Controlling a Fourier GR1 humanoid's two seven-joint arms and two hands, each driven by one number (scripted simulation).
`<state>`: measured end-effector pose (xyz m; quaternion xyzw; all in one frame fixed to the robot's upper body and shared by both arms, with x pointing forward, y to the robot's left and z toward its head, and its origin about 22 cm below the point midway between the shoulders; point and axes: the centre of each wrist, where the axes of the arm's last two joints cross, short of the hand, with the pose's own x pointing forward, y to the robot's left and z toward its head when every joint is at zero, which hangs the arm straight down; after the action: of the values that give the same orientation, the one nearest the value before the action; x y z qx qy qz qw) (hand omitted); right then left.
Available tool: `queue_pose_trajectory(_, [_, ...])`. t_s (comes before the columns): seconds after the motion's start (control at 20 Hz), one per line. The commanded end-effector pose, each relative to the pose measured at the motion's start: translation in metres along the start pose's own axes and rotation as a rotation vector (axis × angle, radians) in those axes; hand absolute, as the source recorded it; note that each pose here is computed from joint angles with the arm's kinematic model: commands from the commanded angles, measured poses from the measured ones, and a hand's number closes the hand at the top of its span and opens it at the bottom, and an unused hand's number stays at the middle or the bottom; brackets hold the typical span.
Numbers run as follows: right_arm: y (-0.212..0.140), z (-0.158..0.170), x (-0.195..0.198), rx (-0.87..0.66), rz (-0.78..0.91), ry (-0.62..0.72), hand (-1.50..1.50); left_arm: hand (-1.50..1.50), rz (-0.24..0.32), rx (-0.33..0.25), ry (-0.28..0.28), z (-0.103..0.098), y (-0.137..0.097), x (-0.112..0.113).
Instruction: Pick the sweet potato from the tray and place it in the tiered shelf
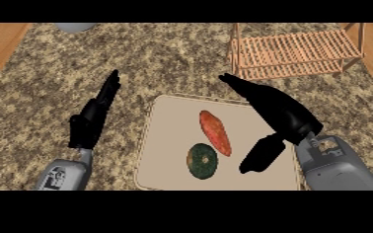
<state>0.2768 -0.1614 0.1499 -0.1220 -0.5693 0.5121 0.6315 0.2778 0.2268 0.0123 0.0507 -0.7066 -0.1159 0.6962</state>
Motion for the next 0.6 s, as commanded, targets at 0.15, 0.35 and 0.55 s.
queue_pose_trajectory(0.15, [-0.005,0.002,0.010,0.003,0.002,0.030,-1.50,0.00,0.004,0.000,0.010,0.001,0.004,-0.009])
queue_pose_trajectory(0.35, [0.018,-0.021,0.028,0.007,0.006,0.014,-1.50,0.00,-0.004,-0.019,-0.003,0.006,0.003,-0.003])
queue_pose_trajectory(0.55, [0.015,-0.009,0.006,0.000,0.014,0.051,-1.50,0.00,0.006,0.006,0.016,-0.020,0.002,0.008])
